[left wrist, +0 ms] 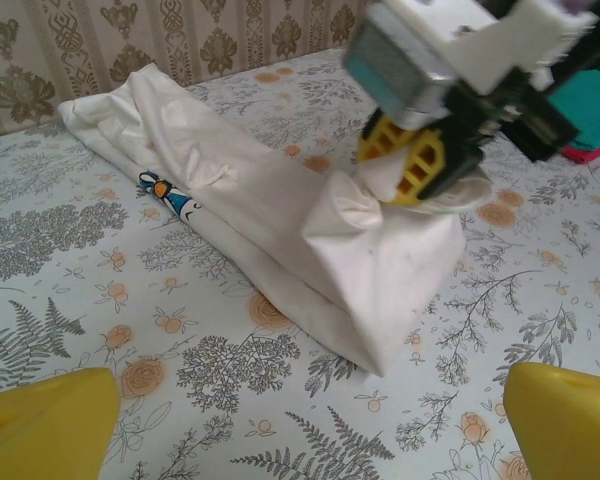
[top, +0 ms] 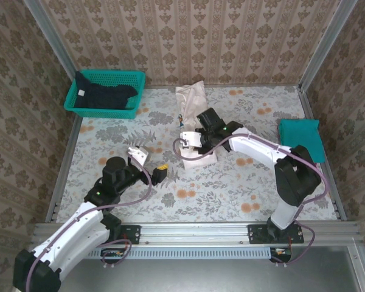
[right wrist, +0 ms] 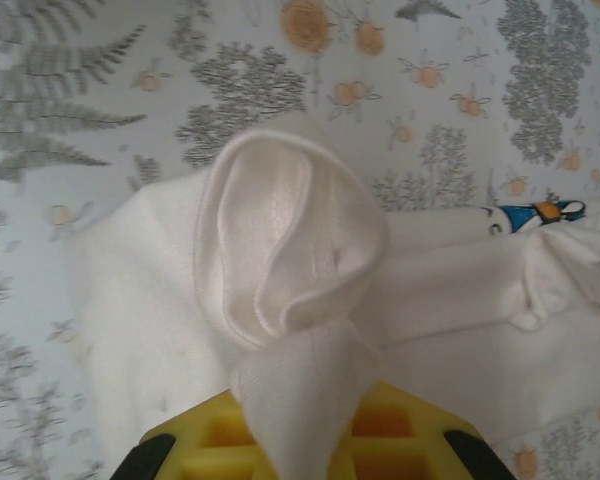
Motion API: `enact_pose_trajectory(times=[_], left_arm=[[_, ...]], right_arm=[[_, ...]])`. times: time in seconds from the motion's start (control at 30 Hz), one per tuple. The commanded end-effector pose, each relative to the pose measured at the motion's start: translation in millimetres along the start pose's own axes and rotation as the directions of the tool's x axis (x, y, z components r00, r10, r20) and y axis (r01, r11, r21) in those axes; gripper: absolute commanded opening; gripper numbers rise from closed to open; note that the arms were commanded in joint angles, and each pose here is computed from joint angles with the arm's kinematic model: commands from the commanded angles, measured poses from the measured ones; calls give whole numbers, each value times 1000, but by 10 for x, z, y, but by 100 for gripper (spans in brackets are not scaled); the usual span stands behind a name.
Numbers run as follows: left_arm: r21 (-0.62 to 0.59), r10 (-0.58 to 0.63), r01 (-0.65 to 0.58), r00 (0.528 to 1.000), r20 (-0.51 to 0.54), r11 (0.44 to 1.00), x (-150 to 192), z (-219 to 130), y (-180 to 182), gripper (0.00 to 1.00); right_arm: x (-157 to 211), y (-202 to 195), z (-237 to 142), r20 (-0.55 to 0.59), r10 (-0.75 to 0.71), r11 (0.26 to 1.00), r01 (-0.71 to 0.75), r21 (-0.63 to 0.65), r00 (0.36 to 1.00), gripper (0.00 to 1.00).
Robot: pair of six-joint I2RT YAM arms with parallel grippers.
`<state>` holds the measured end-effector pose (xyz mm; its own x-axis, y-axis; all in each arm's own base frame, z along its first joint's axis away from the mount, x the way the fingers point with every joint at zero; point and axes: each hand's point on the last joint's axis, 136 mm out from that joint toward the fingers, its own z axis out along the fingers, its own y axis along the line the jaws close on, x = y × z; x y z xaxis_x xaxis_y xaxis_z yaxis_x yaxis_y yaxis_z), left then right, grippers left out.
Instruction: Fold and stack the t-shirts
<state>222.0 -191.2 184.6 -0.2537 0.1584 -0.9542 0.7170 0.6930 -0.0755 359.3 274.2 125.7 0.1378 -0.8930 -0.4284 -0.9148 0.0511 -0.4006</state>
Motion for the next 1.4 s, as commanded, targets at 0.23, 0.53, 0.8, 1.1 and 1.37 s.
enact_pose_trajectory(times=[0.23,0.53,0.8,1.1,1.37], left_arm=[[-2,-8,8,1000,11,1000,4,-27,7,100],[-4,-10,10,1000,13,1000,16,-25,12,100],[-3,-14,14,1000,11,1000,18,-24,8,100],[-1,-20,20,1000,13,1000,11,-32,5,100],[-9,-17,17,1000,18,1000,1,-26,24,100]], right_arm=[[128,-426,279,-24,-9,1000,10,18,1000,0],[291,-417,547,-44,37,999,-37,-2,998,0],[422,-544,730,-58,79,996,-77,35,995,0],[393,-692,678,-31,117,987,-113,111,993,33],[108,-734,190,120,173,959,-195,208,978,77]])
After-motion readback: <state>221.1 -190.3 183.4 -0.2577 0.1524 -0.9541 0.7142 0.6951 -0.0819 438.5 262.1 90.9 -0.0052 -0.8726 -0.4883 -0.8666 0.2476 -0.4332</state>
